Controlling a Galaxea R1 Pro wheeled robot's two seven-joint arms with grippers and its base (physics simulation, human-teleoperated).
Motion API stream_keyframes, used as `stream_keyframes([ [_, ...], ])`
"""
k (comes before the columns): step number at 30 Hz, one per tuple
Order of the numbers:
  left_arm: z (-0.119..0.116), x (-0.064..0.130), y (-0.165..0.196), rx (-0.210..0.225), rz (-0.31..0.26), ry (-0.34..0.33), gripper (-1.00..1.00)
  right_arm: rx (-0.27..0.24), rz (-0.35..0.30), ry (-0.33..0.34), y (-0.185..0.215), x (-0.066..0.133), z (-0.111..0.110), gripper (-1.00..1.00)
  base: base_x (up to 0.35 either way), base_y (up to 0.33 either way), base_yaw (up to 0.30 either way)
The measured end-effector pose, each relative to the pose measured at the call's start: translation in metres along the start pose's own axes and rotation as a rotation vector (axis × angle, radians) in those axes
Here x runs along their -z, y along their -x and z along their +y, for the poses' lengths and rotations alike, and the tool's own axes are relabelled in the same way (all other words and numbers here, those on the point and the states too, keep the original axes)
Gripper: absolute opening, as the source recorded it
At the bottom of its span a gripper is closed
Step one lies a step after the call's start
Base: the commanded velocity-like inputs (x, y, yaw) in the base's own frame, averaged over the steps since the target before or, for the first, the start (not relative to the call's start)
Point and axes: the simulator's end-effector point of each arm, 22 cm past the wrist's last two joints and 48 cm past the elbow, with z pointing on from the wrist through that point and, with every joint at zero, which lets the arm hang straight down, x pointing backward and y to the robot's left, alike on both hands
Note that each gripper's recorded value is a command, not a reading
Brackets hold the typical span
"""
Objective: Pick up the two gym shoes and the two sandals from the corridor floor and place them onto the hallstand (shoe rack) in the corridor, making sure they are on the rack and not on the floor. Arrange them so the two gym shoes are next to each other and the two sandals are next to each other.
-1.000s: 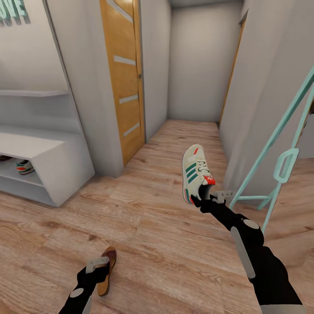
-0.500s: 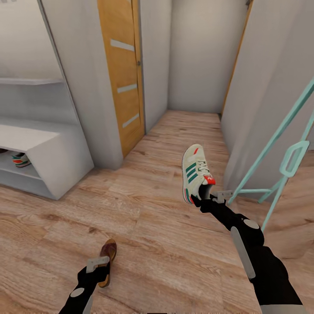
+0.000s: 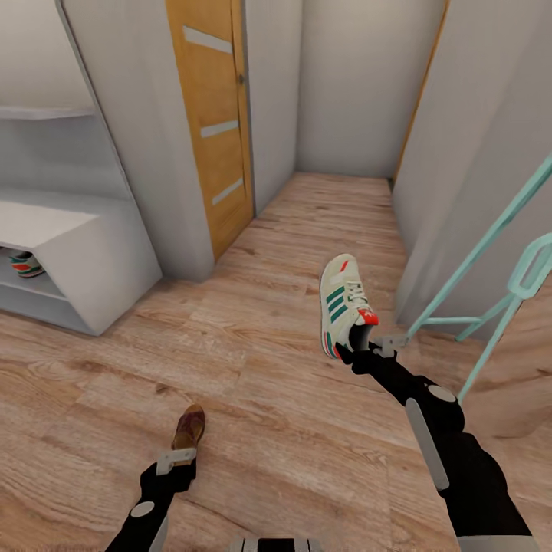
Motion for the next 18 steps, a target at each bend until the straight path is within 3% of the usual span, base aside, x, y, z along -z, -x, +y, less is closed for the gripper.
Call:
stream_keyframes([
  [9, -0.012, -0.007, -0.023, -0.046, 0.042, -0.014, 1.0, -0.027, 0.086, -0.003, -0.035, -0.01, -0.006, -1.0, 0.0, 0.0, 0.0],
  [18, -0.006, -0.018, -0.035, -0.054, 0.067, 0.025, 1.0, -0.045, 0.141, 0.015, -0.067, -0.02, -0.007, -1.0, 0.0, 0.0, 0.0],
])
